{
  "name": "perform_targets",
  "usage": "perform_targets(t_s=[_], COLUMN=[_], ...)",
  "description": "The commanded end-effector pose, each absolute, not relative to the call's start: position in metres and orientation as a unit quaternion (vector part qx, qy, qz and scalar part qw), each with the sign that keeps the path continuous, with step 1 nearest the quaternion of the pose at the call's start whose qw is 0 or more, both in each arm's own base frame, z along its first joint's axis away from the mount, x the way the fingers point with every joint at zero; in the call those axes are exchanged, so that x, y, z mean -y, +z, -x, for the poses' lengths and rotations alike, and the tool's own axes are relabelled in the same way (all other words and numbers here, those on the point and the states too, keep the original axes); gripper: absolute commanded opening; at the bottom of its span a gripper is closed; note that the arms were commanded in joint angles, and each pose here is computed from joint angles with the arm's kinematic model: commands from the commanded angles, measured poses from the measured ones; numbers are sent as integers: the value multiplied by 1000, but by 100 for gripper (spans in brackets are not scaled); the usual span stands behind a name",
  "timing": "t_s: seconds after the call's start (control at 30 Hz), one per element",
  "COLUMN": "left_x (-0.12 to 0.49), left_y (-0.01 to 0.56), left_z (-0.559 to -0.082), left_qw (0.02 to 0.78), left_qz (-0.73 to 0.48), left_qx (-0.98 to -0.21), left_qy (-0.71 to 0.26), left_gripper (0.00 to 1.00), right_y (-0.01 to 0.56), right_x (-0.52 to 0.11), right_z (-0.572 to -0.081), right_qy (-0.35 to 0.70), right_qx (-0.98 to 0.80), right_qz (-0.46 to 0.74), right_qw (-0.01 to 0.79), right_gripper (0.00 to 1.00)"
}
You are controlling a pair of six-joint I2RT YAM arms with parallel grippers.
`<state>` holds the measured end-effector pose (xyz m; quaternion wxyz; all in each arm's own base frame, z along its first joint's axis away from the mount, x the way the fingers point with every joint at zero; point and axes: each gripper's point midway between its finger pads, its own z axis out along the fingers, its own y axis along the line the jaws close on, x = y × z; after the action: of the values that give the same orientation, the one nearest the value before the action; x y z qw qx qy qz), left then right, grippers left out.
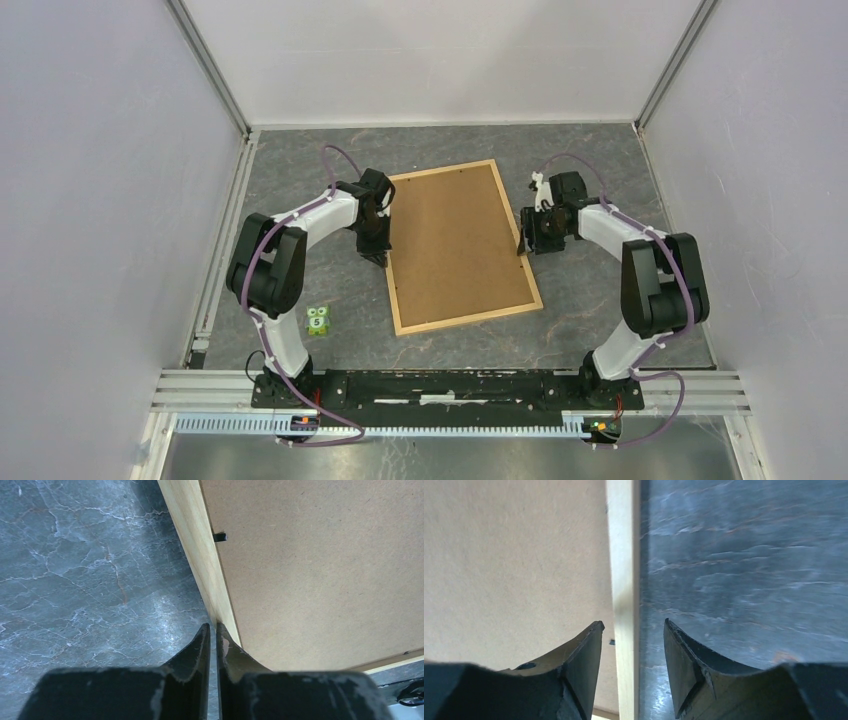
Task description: Put the photo into the frame
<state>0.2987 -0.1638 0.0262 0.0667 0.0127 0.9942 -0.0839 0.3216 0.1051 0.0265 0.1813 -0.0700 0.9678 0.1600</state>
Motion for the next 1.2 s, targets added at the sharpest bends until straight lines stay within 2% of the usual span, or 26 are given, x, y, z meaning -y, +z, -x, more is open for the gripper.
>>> perform_targets(t_s=[0.0,0.13,0.23,0.57,1.17], left_x=[142,141,142,144,144], left_y=[7,7,7,4,4], left_z=[-295,-295,-294,-294,-295], left_qw=[55,55,54,49,48], left_qz=[-47,-47,-47,-47,-46], left_qx=[-997,-997,-997,-997,-997], left_qy=[-28,-26,-28,-31,-33], left_gripper=[13,13,13,13,12], right_y=[62,54,52,48,22], right_x=[-93,-99,-103,-111,-117], right_z=[-360,-371,-382,-417,-402], right_qy=[141,154,161,170,175], right_qx=[-952,-953,-952,-949,-958], right_qz=[52,54,60,58,72], right_qw=[266,256,254,259,215], right_gripper=[52,38,33,31,28])
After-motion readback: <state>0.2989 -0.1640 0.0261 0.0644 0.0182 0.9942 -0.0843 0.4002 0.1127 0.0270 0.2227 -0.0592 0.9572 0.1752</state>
